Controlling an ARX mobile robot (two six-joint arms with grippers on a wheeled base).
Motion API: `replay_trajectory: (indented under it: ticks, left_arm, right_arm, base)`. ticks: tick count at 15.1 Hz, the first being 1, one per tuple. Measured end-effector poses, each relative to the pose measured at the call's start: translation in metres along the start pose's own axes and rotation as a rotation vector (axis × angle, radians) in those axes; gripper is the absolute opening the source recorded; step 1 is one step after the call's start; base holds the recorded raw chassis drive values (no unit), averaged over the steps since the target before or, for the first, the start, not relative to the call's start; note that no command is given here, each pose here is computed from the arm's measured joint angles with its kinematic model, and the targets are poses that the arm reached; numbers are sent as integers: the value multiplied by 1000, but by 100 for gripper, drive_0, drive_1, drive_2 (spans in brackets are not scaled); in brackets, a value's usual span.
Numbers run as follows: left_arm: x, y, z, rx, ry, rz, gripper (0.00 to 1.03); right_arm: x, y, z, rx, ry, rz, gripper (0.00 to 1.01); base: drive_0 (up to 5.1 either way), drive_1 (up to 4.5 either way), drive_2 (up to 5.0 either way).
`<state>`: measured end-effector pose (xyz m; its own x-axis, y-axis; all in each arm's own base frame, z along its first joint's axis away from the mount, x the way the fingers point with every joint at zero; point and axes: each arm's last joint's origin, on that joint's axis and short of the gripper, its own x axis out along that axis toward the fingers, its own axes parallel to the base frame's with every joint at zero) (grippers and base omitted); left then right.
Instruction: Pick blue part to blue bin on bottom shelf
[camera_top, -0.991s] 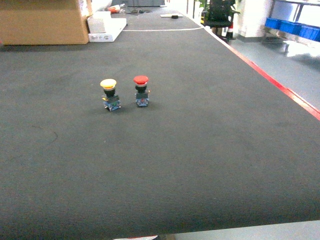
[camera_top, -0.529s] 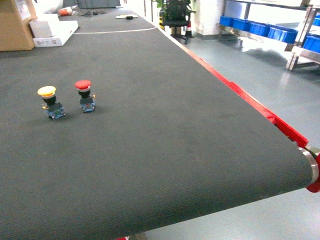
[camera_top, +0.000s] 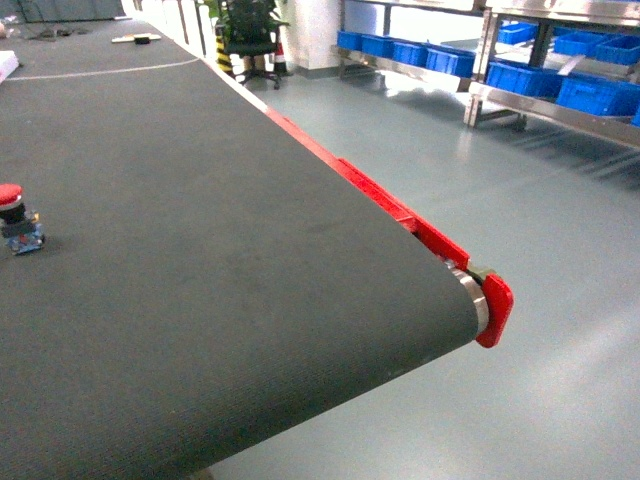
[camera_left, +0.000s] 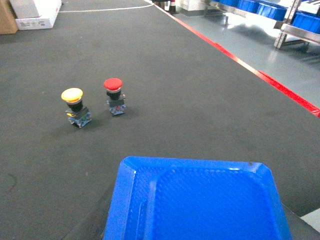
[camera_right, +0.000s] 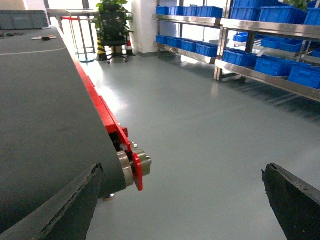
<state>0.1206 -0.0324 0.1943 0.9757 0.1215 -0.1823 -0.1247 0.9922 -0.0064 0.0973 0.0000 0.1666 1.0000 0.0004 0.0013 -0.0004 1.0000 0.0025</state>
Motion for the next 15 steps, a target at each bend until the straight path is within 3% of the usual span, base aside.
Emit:
replay_trajectory:
  ticks: [15]
  left_arm:
    - [0,0,0,0,0,0,44]
  right_arm:
    - [0,0,0,0,0,0,98]
  base:
    - [-162,-162,-162]
